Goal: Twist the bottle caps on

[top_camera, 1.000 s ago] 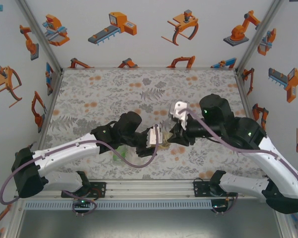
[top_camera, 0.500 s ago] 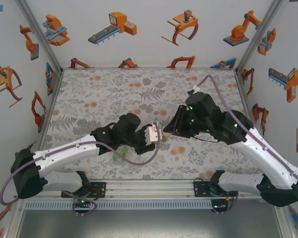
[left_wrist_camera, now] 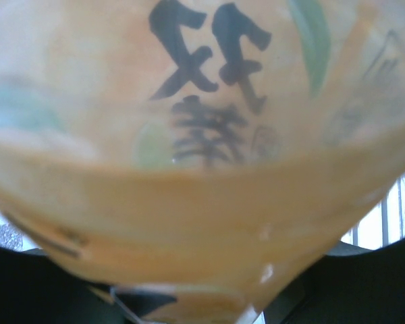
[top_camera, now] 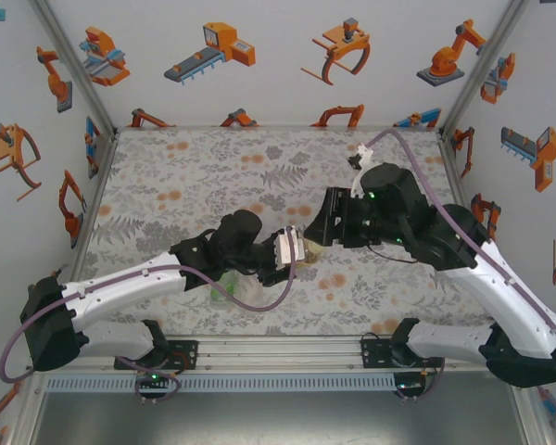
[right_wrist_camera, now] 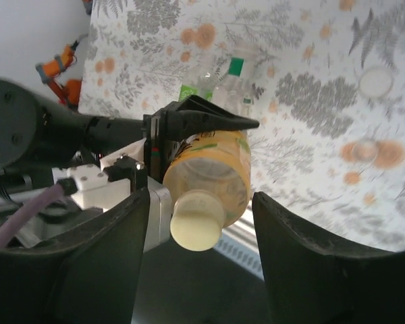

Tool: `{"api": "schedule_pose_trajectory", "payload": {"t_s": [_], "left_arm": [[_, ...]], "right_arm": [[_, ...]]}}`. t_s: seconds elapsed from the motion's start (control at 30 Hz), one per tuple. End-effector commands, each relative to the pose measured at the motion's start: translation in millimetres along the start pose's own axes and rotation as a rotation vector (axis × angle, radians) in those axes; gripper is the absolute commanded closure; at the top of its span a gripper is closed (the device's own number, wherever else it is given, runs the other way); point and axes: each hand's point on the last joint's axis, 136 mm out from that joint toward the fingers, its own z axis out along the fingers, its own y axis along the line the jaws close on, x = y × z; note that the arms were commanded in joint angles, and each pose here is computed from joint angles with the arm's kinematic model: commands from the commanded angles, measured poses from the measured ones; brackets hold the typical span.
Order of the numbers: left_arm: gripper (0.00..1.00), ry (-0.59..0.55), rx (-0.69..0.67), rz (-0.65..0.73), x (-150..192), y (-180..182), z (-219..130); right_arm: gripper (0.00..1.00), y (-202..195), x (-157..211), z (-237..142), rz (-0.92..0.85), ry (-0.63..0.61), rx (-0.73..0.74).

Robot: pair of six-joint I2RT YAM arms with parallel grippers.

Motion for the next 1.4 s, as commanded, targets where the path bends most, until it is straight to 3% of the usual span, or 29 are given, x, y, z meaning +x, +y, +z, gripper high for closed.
{"api": "schedule_pose_trajectory", "payload": {"t_s": [0.0, 0.17, 0.4, 0.77, 1.37], "left_arm": [[1.00, -0.089, 0.045, 0.039, -30, -6, -8], [1.00, -0.094, 0.105, 0.053, -31, -16, -10], [1.00, -0.076, 0.176, 0.075, -31, -28, -10], [1.00, -0.071, 0.211, 0.067, -31, -33, -3], [1.00, -0.058, 0.192, 0.086, -27, -30, -3]], "right_arm": [[0.41, 31, -7, -25, -0.450, -0.072, -0.165], [0.40, 44, 21, -37, -0.831, -0.038, -0.309], [0.41, 52, 56, -41, -1.164, 0.010, -0.485], [0.57, 63, 57, -33, -1.196, 0.010, -0.547], [0.58, 58, 58, -45, -1.152, 0.030, -0.518]]}}
